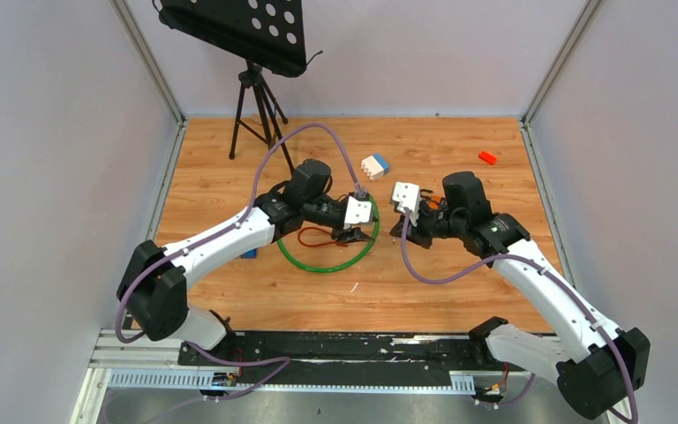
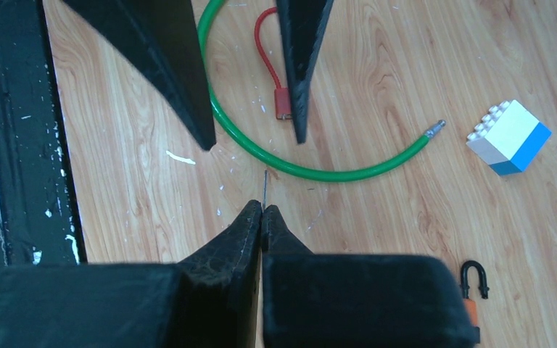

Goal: Unlock with the key
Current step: Adjust the key.

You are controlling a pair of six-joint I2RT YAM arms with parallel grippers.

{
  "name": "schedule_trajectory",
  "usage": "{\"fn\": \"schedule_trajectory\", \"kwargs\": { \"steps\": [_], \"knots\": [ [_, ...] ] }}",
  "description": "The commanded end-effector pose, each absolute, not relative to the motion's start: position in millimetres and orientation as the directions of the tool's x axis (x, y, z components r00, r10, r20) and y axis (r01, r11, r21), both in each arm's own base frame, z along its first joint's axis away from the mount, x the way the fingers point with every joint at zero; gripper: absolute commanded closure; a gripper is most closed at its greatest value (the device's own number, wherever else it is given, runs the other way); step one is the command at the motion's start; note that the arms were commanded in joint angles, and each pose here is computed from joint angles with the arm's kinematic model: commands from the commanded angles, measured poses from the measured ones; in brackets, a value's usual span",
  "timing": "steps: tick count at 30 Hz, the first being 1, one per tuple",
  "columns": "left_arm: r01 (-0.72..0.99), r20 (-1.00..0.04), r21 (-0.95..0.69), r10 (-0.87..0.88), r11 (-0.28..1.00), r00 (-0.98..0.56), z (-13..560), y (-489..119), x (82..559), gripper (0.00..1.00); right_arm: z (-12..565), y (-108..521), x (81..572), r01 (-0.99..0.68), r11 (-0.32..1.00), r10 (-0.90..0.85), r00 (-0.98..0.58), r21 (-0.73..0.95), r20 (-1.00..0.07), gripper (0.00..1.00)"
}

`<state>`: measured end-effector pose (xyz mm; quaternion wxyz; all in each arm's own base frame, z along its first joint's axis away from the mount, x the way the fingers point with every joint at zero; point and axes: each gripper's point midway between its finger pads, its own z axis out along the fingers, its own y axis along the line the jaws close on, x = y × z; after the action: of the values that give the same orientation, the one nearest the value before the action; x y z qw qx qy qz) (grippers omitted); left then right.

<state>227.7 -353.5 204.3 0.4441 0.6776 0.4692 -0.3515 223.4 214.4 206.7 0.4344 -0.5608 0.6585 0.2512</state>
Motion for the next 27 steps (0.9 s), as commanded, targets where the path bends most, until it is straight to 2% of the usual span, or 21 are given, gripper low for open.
{"fn": "schedule_trajectory", "kwargs": {
  "steps": [1,8,21,24,27],
  "knots": [
    [0.965,-0.928,0.195,0.285,-0.172,0.239,222.5,-369.0,217.7,0.48,226.7,224.8,222.6,-0.966,0.233,-0.458,-0.005,-0.115,-0.889,1.0],
    [0.968,-0.914,0.19,0.329,-0.166,0.237,209.8,-380.0,217.3,0.57,229.3,227.6,222.7,-0.968,0.232,-0.446,-0.02,-0.095,-0.895,1.0],
    [0.968,-0.911,0.185,0.339,-0.172,0.234,207.6,-389.8,214.4,0.68,230.0,227.8,222.3,-0.967,0.238,-0.439,-0.024,-0.09,-0.898,1.0],
    [0.967,-0.91,0.181,0.341,-0.179,0.234,206.6,-392.4,212.0,0.73,227.6,228.1,222.8,-0.968,0.238,-0.442,-0.03,-0.085,-0.897,1.0],
    [0.964,-0.907,0.184,0.344,-0.19,0.241,207.3,-394.2,210.3,0.83,225.6,228.2,223.6,-0.967,0.24,-0.445,-0.036,-0.081,-0.895,1.0]
  ]
}}
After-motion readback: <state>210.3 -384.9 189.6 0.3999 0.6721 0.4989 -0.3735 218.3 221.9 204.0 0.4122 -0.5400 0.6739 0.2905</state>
